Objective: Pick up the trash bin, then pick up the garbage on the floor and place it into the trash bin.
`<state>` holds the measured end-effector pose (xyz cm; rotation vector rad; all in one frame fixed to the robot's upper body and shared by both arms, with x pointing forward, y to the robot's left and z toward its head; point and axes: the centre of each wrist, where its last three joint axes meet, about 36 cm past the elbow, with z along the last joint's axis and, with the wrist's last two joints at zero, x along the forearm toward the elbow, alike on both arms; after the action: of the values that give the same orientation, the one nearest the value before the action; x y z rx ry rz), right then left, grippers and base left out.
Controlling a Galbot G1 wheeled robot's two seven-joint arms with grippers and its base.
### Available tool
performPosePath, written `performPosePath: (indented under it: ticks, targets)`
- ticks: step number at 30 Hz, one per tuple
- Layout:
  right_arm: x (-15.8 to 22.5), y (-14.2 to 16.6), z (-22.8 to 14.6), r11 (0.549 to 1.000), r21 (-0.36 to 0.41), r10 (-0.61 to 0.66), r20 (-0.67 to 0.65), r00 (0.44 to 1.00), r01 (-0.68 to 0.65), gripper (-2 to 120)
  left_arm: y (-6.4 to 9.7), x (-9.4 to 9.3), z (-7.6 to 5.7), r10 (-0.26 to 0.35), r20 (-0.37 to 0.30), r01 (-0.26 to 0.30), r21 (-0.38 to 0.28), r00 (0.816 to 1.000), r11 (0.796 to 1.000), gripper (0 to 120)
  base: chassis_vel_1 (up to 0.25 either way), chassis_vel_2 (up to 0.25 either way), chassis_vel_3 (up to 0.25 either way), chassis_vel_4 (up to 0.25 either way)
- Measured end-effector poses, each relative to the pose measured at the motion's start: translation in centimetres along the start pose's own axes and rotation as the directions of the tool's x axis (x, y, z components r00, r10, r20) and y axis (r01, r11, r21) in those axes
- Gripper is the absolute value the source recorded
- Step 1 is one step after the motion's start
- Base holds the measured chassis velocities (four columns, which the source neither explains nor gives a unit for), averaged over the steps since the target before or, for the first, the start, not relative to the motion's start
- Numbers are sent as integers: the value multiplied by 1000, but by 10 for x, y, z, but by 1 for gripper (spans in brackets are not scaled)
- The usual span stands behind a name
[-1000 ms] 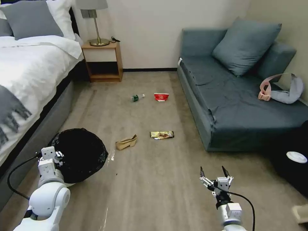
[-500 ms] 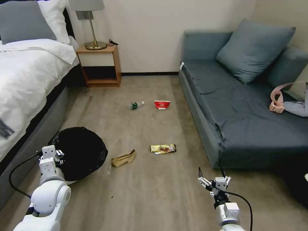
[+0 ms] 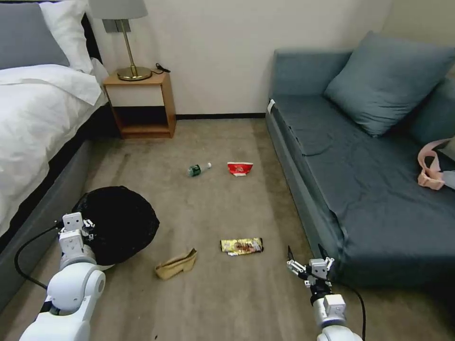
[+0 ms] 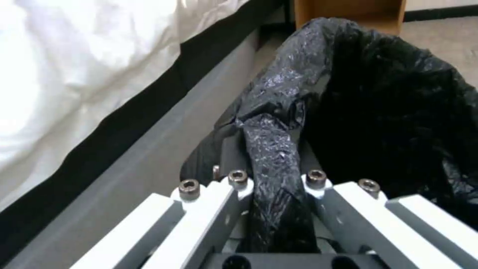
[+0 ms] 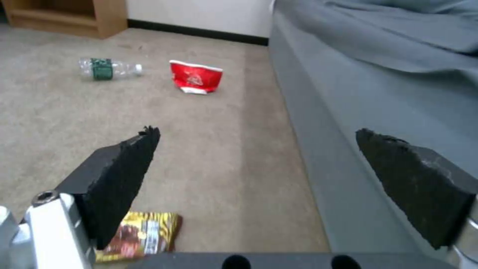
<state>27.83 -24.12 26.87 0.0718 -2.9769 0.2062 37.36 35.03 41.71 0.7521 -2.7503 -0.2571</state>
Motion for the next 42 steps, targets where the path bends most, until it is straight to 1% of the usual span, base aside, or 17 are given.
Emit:
performPosePath:
  ticks: [9,13,16,20,24,25,28,29,32,33,35,36,37,38,40,41,42]
  targets:
    - [-17,-7,-4,995,67,-77,0,997,77,100,8,-1,2,-23,7,23,3,1000,1000,4,-130,142,153,-157]
    - [-40,-17,-15,977,116,-179,-8,984,179,100,17,-3,3,-42,16,42,-9,999,999,4,0,0,0,0]
    - [-81,-47,-39,916,206,-340,-61,938,345,100,30,-11,1,-69,41,71,-37,997,997,4,0,0,0,0]
    - [-111,-52,-57,877,215,-424,-76,903,430,100,36,-15,-2,-83,55,86,-48,995,995,4,0,0,0,0]
    - [-160,-34,-73,776,216,-580,-123,805,592,100,45,-16,-3,-97,71,102,-66,993,993,4,0,0,0,0]
    - [-160,-34,-73,776,216,-580,-123,805,592,100,45,-16,-3,-97,71,102,-66,993,993,4,0,0,0,0]
    - [-194,-9,-85,699,226,-666,-139,733,678,100,50,-16,-1,-101,83,108,-82,991,991,4,0,0,0,0]
    - [-194,-9,-85,699,226,-666,-139,733,678,100,50,-16,-1,-101,83,108,-82,991,991,4,0,0,0,0]
    - [-216,22,-92,599,242,-751,-164,640,764,100,53,-17,3,-94,103,104,-91,990,990,4,0,0,0,0]
    - [-216,22,-92,599,242,-751,-164,640,764,100,53,-17,3,-94,103,104,-91,990,990,4,0,0,0,0]
    - [-220,52,-87,523,254,-789,-216,575,814,100,54,-16,5,-96,111,106,-88,989,990,4,0,0,0,0]
    - [-219,74,-79,461,263,-811,-262,522,848,100,54,-15,7,-99,107,108,-83,989,991,4,0,0,0,0]
    - [-219,74,-79,461,263,-811,-262,522,848,100,54,-15,7,-99,107,108,-83,989,991,4,0,0,0,0]
    - [-220,83,-77,437,267,-820,-276,502,859,100,53,-14,8,-100,105,109,-81,989,991,4,0,0,0,0]
    - [-220,124,-69,330,273,-859,-310,407,904,100,54,-11,11,-105,102,113,-74,989,991,4,0,0,0,0]
    - [-220,124,-69,330,273,-859,-310,407,904,100,54,-11,11,-105,102,113,-74,989,991,4,0,0,0,0]
    - [-221,138,-67,296,273,-870,-317,376,915,100,55,-10,11,-106,104,114,-74,989,991,4,0,0,0,0]
